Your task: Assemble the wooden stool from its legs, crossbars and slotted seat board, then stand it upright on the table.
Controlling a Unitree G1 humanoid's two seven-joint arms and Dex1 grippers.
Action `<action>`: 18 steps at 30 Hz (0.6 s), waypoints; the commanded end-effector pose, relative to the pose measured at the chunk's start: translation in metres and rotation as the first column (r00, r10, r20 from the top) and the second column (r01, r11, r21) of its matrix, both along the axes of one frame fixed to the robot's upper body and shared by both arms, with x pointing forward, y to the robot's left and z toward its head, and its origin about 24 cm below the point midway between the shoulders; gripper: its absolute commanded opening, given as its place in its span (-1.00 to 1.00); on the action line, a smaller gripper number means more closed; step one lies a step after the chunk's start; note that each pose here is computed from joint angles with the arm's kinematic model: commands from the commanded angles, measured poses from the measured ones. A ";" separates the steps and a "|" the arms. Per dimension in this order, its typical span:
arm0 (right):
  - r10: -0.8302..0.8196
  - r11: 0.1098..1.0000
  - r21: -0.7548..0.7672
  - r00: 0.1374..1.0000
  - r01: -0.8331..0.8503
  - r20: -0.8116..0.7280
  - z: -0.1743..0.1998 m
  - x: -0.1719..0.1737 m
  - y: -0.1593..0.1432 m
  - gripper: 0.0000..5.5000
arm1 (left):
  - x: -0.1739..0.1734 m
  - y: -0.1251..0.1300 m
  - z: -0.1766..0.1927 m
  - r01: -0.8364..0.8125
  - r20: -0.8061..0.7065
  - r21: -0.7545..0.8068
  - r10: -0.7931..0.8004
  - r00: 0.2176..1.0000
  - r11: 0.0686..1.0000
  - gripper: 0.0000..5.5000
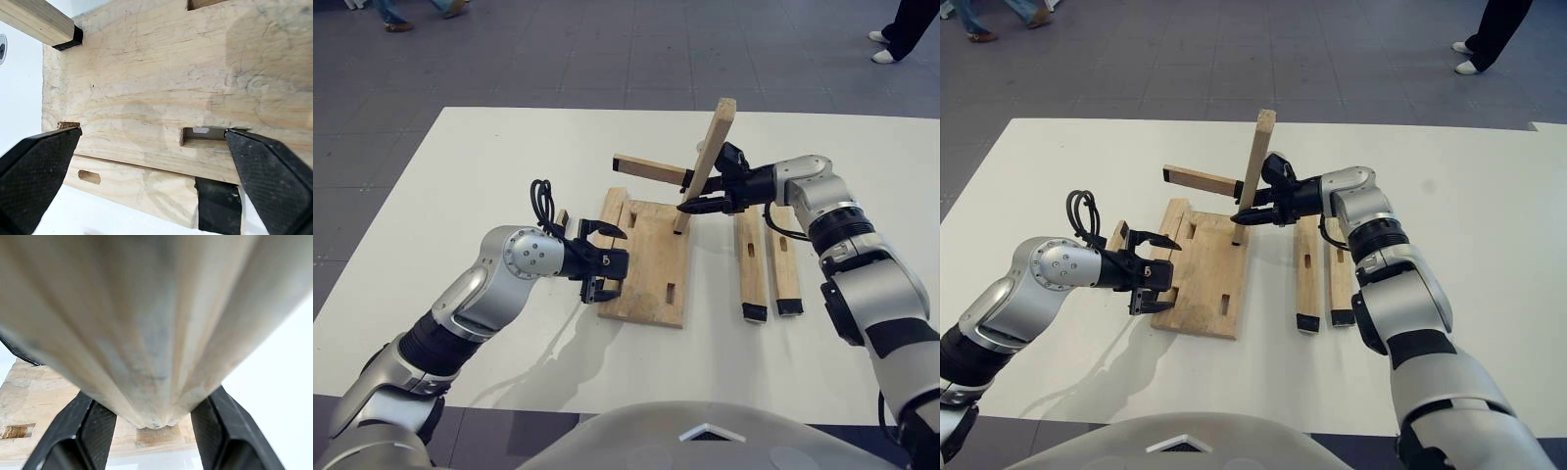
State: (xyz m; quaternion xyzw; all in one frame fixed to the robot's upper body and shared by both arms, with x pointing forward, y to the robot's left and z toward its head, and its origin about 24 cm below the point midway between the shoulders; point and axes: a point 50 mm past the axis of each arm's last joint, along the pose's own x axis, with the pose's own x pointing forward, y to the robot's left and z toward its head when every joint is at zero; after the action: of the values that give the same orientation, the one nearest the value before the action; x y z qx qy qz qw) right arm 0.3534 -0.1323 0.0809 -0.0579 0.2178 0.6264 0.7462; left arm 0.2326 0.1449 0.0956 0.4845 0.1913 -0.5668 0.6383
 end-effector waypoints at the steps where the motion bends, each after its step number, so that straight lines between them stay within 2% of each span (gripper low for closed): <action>1: -0.226 0.939 -0.334 0.884 0.086 -0.410 -0.110 -0.066 -0.045 -0.25 | -0.003 -0.001 -0.006 0.008 -0.038 0.012 -0.007 0.999 1.000 1.00; 5: -0.193 0.959 -0.267 0.906 0.094 -0.376 -0.097 -0.054 -0.038 -0.25 | -0.001 -0.002 -0.006 0.006 -0.037 0.012 -0.006 0.999 1.000 1.00; 9: -0.139 0.987 -0.125 0.932 0.102 -0.335 -0.071 -0.038 -0.029 -0.25 | 0.001 -0.003 -0.006 0.005 -0.034 0.010 -0.005 0.999 1.000 1.00; 14: -0.094 0.994 -0.087 0.955 0.073 -0.280 -0.060 -0.030 -0.020 -0.25 | 0.001 -0.001 -0.006 0.002 -0.035 0.009 -0.002 0.999 1.000 1.00; 15: -0.094 0.994 -0.077 0.960 0.076 -0.264 -0.058 -0.028 -0.018 -0.12 | 0.000 -0.002 -0.007 -0.016 -0.051 0.047 0.018 0.999 0.999 1.00; 18: -0.096 0.995 -0.058 0.970 0.085 -0.225 -0.052 -0.024 -0.013 0.08 | 0.000 -0.008 -0.008 -0.040 -0.079 0.099 0.048 0.996 0.994 1.00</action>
State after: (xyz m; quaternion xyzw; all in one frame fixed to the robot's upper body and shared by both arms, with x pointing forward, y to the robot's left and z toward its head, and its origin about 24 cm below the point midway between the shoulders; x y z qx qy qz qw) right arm 0.3361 -0.1442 0.0422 0.0167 0.2798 0.6009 0.7485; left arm 0.2367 0.1418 0.1000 0.4947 0.2254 -0.5544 0.6302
